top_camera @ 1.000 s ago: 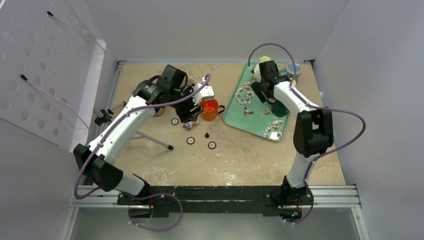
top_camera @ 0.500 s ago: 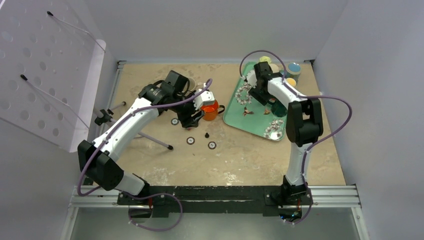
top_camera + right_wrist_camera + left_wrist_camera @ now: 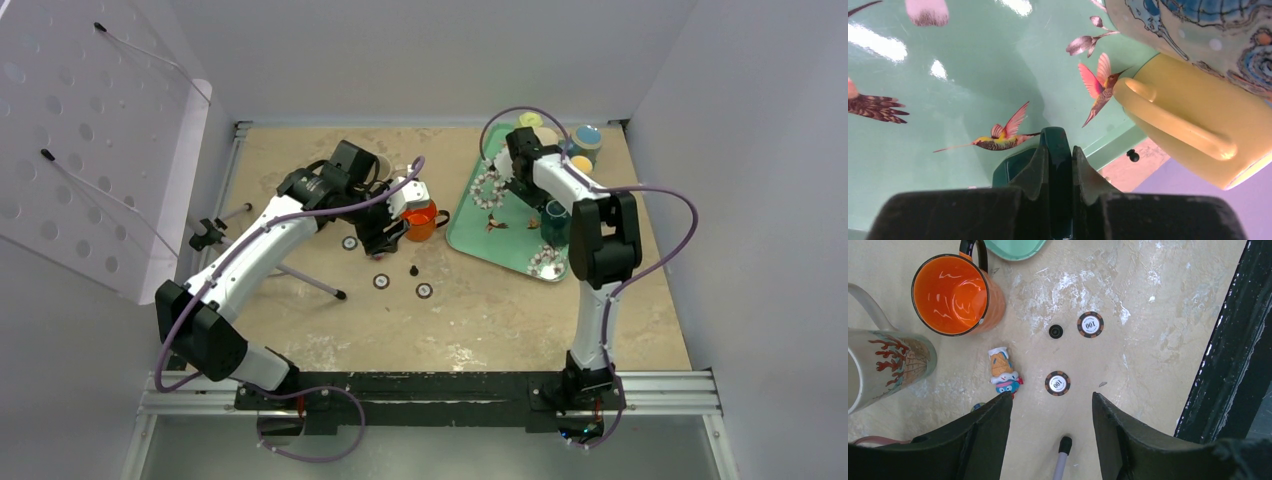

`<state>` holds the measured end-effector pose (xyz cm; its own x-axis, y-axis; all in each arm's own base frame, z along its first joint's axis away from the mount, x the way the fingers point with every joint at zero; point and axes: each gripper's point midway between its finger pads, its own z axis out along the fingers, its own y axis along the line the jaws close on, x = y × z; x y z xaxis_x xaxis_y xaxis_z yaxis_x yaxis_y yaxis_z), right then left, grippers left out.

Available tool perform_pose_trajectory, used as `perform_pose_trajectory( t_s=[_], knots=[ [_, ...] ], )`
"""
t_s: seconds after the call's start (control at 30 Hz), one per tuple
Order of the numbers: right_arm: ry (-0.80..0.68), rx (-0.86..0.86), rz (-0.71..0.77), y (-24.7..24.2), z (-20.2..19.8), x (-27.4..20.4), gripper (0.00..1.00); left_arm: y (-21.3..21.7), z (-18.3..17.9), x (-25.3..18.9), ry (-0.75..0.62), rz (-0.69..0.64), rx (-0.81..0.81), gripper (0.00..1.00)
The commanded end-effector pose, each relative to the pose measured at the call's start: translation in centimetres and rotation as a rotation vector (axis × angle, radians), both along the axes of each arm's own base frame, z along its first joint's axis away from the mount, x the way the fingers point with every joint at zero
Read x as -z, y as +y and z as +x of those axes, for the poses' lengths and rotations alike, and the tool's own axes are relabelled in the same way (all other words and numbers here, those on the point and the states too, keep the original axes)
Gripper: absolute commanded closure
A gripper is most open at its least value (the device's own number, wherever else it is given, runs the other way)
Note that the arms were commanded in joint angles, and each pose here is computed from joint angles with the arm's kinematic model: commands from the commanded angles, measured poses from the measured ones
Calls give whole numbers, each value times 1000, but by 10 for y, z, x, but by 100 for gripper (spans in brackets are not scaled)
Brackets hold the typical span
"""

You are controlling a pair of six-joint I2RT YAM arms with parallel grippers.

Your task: Turn the mug right side up

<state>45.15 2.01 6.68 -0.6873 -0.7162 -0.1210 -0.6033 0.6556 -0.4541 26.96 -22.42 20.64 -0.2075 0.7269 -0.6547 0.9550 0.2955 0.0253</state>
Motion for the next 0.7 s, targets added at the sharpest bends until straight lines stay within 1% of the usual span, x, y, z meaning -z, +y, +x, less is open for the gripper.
perform_pose_trajectory(
  t_s=[0.0, 0.1, 0.17, 0.33, 0.5, 0.57, 0.63, 0.67],
  knots=[
    [20, 28, 4, 1, -2, 3, 100, -4, 0, -12, -21, -43, 0, 37],
    [-3, 8, 47, 13, 2, -10, 100, -3, -4, -19, -28, -54, 3, 37],
    [-44, -14, 104, 31, 5, -28, 100, -3, -7, -26, -31, -69, 3, 37],
    [-257, -39, 245, 70, 9, -103, 100, -7, -18, -49, 1, -138, -11, 35],
    [-539, -90, 452, 112, -4, -175, 100, -20, -43, -82, 116, -271, 2, 34],
    [-625, -96, 557, 130, -16, -200, 100, -27, -52, -97, 135, -342, 26, 32],
    [-690, -108, 700, 148, -31, -229, 100, -30, -54, -112, 137, -403, 16, 26],
    [-729, -127, 791, 154, -43, -251, 100, -30, -54, -121, 153, -438, -6, 24]
  ],
)
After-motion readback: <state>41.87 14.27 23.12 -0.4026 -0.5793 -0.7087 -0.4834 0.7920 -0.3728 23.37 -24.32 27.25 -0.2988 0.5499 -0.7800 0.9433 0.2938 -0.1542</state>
